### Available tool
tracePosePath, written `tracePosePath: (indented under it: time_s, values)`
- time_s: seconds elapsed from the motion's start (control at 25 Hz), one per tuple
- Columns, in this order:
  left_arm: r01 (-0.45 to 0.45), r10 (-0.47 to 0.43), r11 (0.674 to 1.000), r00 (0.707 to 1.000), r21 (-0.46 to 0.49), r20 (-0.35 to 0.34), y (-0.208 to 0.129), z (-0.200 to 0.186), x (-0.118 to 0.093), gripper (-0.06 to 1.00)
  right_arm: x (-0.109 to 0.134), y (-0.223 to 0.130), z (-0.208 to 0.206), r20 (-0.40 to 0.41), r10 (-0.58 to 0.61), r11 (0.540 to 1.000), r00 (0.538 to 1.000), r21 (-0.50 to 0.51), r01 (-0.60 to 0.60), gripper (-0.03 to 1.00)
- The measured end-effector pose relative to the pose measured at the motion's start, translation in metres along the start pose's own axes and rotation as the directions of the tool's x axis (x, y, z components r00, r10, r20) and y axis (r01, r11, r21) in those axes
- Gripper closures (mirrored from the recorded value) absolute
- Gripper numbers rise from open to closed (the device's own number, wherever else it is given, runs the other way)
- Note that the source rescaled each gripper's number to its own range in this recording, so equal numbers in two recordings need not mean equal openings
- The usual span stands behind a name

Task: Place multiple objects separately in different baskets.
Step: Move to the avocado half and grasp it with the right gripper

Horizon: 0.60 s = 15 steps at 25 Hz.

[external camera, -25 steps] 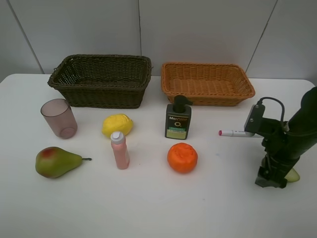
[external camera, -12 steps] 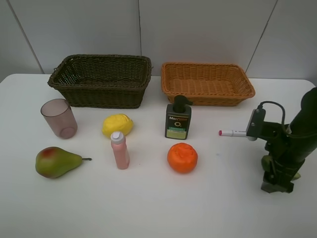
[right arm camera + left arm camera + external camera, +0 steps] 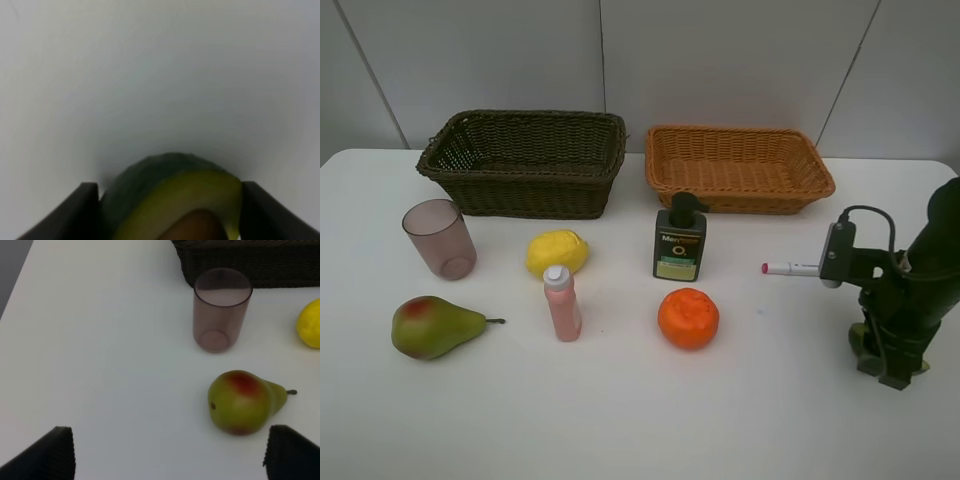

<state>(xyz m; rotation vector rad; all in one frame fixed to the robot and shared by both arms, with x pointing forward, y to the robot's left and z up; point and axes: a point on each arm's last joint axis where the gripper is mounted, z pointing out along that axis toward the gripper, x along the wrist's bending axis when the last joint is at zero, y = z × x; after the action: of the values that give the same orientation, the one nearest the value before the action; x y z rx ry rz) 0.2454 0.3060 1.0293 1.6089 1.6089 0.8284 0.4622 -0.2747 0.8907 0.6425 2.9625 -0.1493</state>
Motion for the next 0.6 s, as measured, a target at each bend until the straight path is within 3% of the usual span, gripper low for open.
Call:
tracePosePath:
  time_s: [0.6]
  values:
    - [0.000,0.000,1.000,1.000,0.000,0.000,0.0000,0.0000,0.0000,-0.05,-0.0033,0.0028,-0.0031,0.024,0.011,1.000,1.000,-0.028,-0.011,0.46]
